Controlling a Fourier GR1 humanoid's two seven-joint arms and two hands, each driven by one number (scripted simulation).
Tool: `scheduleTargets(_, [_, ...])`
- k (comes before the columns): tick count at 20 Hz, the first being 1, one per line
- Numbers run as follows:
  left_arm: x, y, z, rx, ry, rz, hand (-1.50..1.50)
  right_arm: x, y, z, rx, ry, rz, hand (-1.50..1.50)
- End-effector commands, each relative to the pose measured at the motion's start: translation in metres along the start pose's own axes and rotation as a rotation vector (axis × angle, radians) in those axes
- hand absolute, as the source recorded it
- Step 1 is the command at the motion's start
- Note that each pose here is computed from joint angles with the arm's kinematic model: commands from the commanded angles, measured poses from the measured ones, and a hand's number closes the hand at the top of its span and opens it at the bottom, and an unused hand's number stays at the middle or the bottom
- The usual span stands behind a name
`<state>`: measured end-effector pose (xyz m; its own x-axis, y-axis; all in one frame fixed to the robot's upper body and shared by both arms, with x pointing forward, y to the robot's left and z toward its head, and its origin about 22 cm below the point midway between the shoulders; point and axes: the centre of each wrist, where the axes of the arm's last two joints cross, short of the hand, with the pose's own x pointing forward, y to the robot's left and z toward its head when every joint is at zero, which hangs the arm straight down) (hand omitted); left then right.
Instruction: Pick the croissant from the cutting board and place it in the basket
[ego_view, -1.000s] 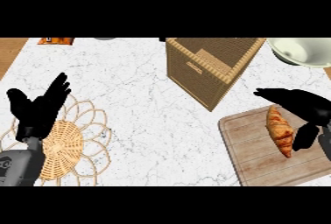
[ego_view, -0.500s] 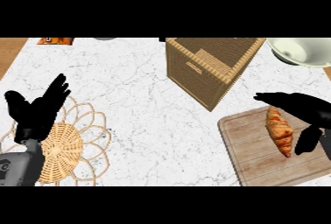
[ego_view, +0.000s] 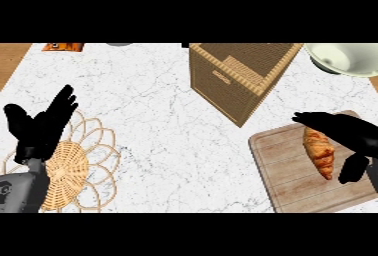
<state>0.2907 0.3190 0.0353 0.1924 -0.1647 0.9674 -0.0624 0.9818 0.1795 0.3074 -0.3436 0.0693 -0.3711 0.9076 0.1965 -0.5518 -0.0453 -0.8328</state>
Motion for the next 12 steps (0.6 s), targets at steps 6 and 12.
scheduleTargets(6, [0.009, -0.014, -0.005, -0.016, -0.022, 0.001, 0.0, -0.024, 0.015, -0.014, 0.04, 0.021, 0.098, 1.5])
scheduleTargets(12, [-0.004, -0.009, 0.002, 0.008, -0.019, -0.003, 0.0, 0.004, 0.039, -0.031, 0.068, -0.006, 0.175, 1.5])
